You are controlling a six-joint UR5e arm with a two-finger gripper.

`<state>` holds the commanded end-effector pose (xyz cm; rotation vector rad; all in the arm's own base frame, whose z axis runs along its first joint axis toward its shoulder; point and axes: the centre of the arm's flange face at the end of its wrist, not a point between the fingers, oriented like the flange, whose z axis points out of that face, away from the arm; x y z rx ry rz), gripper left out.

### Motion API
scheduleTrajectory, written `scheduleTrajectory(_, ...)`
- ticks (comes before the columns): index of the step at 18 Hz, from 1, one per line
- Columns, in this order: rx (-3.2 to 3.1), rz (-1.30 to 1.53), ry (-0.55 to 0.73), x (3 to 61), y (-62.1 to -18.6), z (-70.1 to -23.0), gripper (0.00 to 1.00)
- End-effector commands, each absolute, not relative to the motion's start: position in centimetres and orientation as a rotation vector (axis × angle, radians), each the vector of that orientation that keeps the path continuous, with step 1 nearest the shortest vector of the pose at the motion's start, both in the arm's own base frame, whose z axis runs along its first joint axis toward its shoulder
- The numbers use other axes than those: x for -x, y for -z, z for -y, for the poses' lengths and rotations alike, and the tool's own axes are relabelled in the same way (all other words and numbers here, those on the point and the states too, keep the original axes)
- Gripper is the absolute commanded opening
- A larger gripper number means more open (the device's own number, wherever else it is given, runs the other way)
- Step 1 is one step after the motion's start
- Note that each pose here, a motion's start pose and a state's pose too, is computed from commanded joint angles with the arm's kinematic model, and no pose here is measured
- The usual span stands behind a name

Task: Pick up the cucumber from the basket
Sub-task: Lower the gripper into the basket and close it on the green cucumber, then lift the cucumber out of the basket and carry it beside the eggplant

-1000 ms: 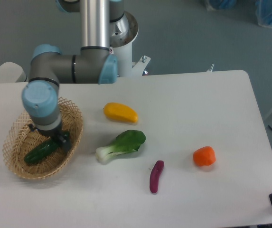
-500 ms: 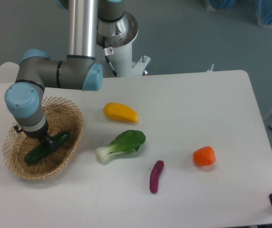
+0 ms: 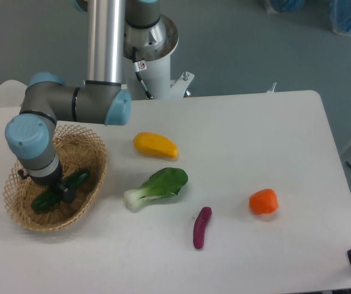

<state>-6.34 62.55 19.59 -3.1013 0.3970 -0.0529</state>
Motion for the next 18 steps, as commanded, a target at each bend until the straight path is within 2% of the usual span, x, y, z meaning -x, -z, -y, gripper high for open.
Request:
scheduleTrajectory(1,3.104,-0.395,0.052,6.3,-19.6,-62.5,0.67)
scheduleTrajectory(2,3.101,-0.395,0.050,6.4,-19.8,-62.6,0.57)
scheduleTrajectory(5,3.094,-0.399,0.042,6.4,-20.2,-62.5,0.18)
scheduleTrajectory(6,3.089,-0.401,0.041,6.4,-20.5,-62.6,0.08)
scheduleTrajectory(7,3.089,-0.403,0.039,6.5,-20.6,-62.6,0.02)
scheduleTrajectory(12,3.065,-0.391,0.018,7.5,-23.3,-62.3,0.01)
scheduleTrajectory(18,3.064,-0.400,0.022,12.1,-27.7,-62.8,0.01)
